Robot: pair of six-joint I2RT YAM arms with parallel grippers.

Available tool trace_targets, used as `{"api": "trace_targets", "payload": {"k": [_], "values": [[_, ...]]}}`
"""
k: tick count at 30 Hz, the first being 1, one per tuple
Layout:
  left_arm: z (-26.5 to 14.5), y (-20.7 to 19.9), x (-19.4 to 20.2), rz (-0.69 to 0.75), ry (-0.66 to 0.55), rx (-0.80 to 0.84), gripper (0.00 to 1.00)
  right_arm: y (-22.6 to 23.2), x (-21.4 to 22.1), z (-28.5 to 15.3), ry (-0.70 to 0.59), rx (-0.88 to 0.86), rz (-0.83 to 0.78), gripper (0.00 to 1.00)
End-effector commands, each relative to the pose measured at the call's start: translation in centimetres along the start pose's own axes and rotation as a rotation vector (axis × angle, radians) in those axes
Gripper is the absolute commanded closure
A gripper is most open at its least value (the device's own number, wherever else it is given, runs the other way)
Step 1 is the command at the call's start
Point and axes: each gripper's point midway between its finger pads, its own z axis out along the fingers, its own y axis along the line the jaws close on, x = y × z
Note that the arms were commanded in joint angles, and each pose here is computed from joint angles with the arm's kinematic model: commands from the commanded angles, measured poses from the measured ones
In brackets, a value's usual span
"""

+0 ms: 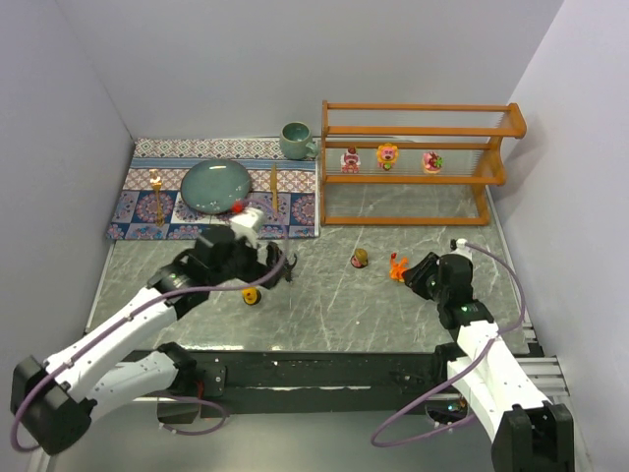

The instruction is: Place and organize the plastic toys onto the shelf

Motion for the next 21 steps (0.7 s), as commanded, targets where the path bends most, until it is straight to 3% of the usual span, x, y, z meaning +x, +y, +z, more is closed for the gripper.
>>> {"api": "trace_targets", "payload": {"k": [1, 4, 6, 11, 12, 18, 21], "values": [[0.5, -2.7, -2.1, 0.063, -0.051, -0.023, 0.03, 1.7, -1.8, -0.8, -0.037, -0.049, -0.049, 0.54], [1.7, -5.1, -2.9, 0.098, -0.084, -0.034, 0.03, 1.7, -1.9, -1.1, -0.044, -0.055, -0.058, 0.42], [3.1, -7.0, -2.3, 0.178, -0.090, -0.055, 0.03, 1.8, -2.5, -1.5, -0.080, -0.053, -0.065, 0.29], [8.0, -11.7, -2.4, 0.415, -0.177, -0.055, 0.03, 1.3, -4.3, -2.8, -0.151, 0.008, -0.059, 0.09], [8.6, -12.7, -2.2, 0.445, -0.192, -0.042, 0.03, 1.0, -4.9, -3.0, -0.176, 0.036, -0.047, 0.00], [12.8, -17.4, -2.6, 0.581, -0.334, 0.063, 0.01, 0.3, -6.4, -3.7, -0.218, 0.105, -0.030, 0.00], [14.4, -18.7, -1.8, 0.641, -0.350, 0.109, 0.04, -0.1, -7.0, -3.9, -0.239, 0.141, -0.023, 0.00]]}}
